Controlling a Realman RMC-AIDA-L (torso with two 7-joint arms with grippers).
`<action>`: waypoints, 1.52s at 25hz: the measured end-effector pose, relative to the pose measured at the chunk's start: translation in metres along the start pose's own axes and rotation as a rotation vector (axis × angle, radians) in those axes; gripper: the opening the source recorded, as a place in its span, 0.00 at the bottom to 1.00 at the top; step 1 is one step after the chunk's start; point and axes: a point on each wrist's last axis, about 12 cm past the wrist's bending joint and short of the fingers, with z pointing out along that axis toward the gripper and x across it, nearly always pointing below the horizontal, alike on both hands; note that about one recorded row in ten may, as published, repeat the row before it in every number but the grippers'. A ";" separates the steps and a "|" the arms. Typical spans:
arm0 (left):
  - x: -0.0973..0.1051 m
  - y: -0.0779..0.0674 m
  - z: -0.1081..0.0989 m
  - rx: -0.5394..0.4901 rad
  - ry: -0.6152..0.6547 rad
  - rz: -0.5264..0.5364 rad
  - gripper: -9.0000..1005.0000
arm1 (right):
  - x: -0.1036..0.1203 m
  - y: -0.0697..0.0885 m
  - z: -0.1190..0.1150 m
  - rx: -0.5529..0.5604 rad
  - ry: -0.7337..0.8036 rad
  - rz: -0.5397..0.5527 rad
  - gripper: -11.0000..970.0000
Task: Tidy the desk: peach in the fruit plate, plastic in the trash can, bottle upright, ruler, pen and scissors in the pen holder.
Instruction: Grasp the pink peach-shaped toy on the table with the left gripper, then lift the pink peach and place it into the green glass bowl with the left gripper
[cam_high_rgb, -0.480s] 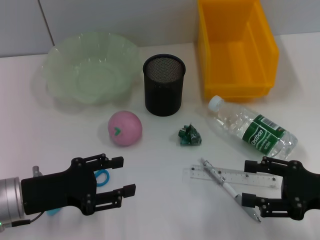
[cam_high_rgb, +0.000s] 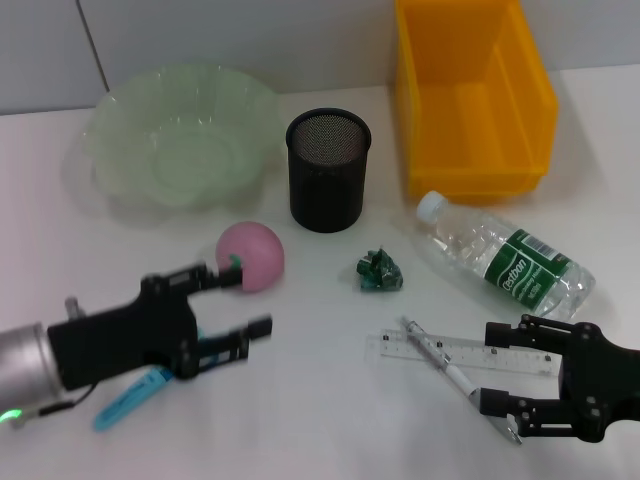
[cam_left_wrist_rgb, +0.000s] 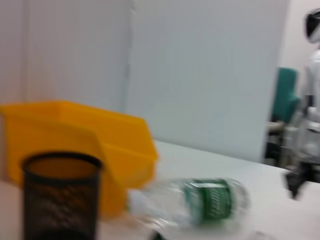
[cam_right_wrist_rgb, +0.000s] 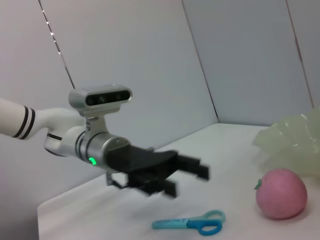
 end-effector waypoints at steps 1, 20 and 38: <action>0.000 0.003 0.004 -0.031 -0.013 0.021 0.72 | 0.000 0.000 0.001 -0.002 -0.001 0.000 0.85; 0.009 0.027 0.043 -0.265 0.023 0.212 0.72 | 0.001 0.000 0.002 -0.005 -0.003 0.004 0.85; 0.018 0.039 0.056 -0.340 0.163 0.158 0.66 | 0.002 0.001 0.004 -0.011 0.008 0.010 0.85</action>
